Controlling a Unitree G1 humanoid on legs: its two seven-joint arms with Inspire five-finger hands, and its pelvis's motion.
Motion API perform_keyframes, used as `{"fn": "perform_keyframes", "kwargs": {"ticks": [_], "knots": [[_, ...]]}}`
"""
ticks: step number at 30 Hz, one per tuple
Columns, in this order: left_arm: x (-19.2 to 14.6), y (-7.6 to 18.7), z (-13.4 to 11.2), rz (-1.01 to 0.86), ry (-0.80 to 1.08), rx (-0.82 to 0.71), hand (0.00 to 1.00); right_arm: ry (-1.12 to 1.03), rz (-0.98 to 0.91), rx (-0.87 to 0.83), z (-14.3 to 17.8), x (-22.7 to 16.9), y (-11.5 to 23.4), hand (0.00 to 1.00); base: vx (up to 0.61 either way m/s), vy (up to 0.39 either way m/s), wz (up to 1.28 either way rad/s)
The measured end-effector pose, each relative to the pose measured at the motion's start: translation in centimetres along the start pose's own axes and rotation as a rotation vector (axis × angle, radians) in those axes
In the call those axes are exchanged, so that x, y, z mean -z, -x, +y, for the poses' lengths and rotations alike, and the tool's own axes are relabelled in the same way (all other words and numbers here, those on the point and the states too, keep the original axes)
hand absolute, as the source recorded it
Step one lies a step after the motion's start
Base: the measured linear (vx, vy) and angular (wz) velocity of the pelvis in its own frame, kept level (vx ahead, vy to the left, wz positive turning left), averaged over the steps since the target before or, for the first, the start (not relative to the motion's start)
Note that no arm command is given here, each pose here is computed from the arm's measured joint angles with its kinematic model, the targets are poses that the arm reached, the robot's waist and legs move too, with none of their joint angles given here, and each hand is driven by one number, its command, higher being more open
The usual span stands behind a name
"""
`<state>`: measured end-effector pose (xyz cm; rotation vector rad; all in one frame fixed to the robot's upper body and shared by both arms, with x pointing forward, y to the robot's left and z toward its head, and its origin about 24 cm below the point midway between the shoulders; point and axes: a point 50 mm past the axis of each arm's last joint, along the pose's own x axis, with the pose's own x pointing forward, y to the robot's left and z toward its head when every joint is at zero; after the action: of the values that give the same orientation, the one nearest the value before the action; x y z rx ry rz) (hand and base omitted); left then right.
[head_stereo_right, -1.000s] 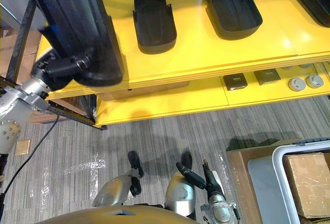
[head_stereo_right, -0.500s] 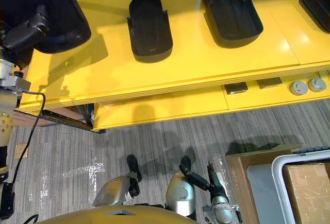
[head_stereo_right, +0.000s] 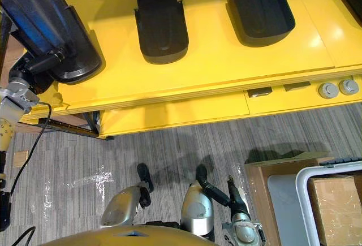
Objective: Walk over and take three plastic housings, then place them on the shelf
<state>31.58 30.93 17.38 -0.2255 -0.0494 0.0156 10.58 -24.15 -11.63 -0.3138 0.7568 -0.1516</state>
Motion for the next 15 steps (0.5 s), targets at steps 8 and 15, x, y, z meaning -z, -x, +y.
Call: {"fn": "perform_keyframes", "kwargs": {"ticks": [8, 15], "knots": [[-1.3, -0.8, -0.4, 0.000, 0.016, 0.033, 1.00, -0.009, -0.022, -0.008, 0.2, -0.8, -0.4, 1.00, 0.00, 0.000, 0.00], [-1.8, -1.0, 1.4, 0.008, 0.002, -0.042, 1.00, -0.005, -0.029, -0.019, 0.5, -1.0, -0.4, 1.00, 0.00, 0.000, 0.00]]}}
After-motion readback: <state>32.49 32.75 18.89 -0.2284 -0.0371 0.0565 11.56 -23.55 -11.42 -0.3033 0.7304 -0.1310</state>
